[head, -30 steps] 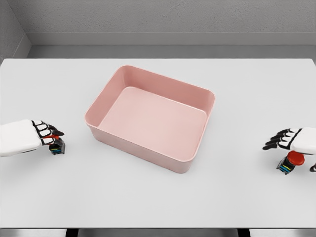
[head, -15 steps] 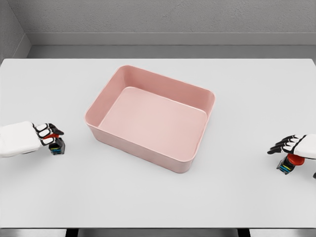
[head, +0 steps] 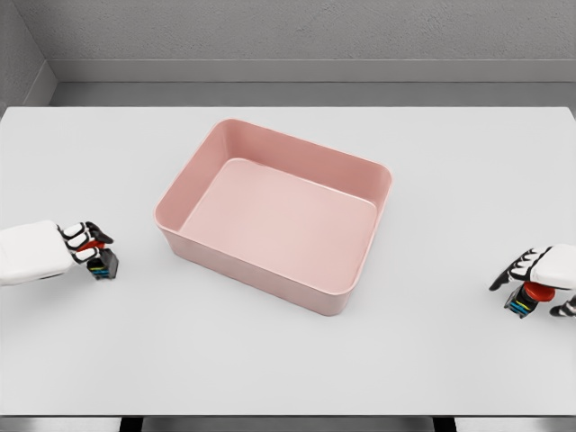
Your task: Put the industrial switch in the basket with both arms
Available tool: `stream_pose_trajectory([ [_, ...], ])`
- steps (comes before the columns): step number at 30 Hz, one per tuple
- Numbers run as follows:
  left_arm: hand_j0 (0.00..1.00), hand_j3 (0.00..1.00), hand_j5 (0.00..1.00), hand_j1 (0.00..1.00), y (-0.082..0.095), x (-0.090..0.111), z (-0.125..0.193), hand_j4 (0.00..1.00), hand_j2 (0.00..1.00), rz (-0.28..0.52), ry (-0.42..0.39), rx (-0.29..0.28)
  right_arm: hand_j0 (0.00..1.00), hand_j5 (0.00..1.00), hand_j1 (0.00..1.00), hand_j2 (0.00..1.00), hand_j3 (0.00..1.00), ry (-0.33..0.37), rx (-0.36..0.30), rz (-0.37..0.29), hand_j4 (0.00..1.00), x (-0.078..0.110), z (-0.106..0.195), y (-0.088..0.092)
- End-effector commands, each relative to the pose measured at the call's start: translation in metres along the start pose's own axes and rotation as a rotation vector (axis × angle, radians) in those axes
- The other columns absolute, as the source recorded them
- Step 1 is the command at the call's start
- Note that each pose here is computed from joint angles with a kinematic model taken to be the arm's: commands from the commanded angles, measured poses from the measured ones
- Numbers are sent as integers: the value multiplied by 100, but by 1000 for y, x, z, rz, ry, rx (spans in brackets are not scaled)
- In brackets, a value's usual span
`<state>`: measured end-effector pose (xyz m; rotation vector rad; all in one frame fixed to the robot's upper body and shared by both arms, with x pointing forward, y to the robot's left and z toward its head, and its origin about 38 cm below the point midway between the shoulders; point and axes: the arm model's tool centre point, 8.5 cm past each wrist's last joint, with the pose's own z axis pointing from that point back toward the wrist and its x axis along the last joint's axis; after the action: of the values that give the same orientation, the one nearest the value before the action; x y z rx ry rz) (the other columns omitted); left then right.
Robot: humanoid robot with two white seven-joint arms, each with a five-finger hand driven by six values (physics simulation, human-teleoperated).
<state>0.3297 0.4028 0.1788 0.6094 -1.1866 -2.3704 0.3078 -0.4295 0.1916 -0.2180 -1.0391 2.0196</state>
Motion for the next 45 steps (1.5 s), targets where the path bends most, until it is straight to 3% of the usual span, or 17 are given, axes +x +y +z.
stream_pose_trajectory([
  [1, 9, 9, 9, 9, 5, -4, 3, 9, 9, 5, 10, 15, 57, 57, 57, 57, 57, 1, 0, -1, 57, 0, 0, 0],
  [9, 9, 9, 9, 9, 29, -22, 12, 9, 9, -14, 68, 81, 47, 47, 47, 47, 47, 0, 2, 0, 47, 0, 0, 0],
  [18, 9, 9, 9, 9, 57, -38, 19, 9, 9, -29, 109, 164, 48, 48, 48, 48, 48, 5, -18, 20, 48, 0, 3, -10],
  [28, 9, 9, 9, 9, 108, -46, 7, 9, 9, -3, 101, 371, 48, 48, 48, 48, 48, 20, -77, 78, 48, 0, 10, -40],
  [32, 9, 9, 9, 9, 130, -44, -3, 9, 9, 19, 72, 472, 47, 47, 47, 47, 47, 27, -98, 96, 47, -1, 14, -50],
  [39, 9, 9, 9, 9, 157, -22, -28, 9, 9, 3, -17, 575, 47, 47, 47, 47, 47, 12, -157, 169, 47, 11, 18, -79],
  [45, 9, 9, 9, 9, 168, -2, -62, 9, 9, 0, -102, 598, 47, 47, 47, 47, 47, 1, -209, 190, 47, 15, 16, -93],
])
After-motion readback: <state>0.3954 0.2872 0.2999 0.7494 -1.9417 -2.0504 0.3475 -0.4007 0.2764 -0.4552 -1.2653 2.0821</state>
